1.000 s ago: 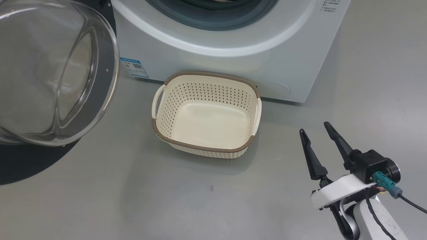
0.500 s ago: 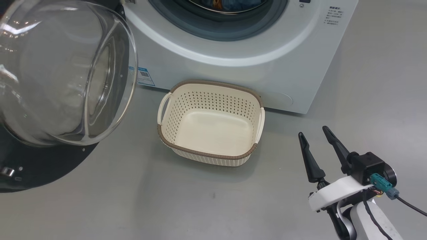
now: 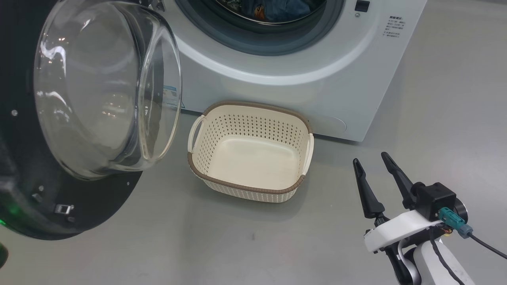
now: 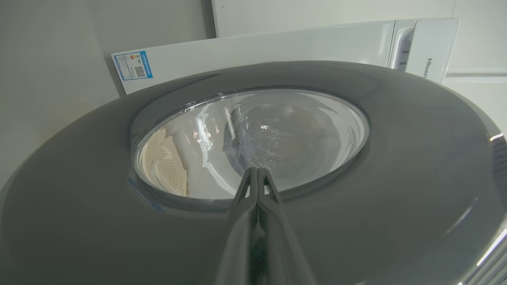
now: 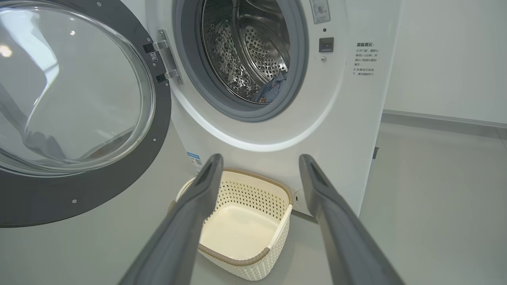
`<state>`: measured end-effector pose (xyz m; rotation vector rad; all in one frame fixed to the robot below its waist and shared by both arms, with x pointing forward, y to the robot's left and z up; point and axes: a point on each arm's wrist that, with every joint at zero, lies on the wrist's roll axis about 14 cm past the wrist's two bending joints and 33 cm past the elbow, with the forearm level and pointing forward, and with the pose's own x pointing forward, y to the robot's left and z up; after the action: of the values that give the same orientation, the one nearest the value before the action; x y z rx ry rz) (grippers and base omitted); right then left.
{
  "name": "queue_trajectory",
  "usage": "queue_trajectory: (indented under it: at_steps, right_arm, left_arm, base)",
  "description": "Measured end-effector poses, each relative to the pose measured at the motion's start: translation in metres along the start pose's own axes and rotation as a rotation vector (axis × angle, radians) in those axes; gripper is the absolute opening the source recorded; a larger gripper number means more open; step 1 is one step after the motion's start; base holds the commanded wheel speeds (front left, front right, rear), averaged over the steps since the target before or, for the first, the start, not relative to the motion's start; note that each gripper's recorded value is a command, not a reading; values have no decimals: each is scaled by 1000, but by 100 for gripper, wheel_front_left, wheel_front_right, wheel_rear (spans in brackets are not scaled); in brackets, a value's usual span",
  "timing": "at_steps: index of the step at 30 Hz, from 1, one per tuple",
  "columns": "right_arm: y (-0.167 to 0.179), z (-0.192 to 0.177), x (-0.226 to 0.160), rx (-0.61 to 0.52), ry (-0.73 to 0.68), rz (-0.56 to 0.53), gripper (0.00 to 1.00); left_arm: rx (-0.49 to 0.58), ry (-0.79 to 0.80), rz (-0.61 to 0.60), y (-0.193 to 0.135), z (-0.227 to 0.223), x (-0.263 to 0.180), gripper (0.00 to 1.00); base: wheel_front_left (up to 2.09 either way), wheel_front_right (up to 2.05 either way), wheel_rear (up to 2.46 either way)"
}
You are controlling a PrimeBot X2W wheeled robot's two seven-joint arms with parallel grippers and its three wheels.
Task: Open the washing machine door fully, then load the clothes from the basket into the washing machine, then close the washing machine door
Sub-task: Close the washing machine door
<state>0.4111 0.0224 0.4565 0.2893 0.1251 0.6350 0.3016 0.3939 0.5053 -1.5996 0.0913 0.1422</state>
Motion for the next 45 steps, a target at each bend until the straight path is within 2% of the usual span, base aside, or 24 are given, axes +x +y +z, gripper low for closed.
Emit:
queue_trajectory:
  at_steps: [5, 14, 31, 45]
  right_arm:
    - [1, -1, -1, 3, 3, 0, 100]
    - [-5, 5, -11, 6, -13, -36, 100]
    - [-22, 13, -31, 9, -39, -113, 100]
    - [-61, 22, -62, 21, -72, -264, 100]
  left_arm:
    - [13, 131, -61, -13, -29, 8, 0]
    - [12, 341, -75, -7, -78, 3, 0]
    - [-29, 532, -172, -13, -158, 24, 0]
    - [-44, 670, -240, -28, -223, 61, 0]
  base:
    - [0, 0, 0]
    - [0, 0, 0]
    - [0, 0, 0]
    - [0, 0, 0]
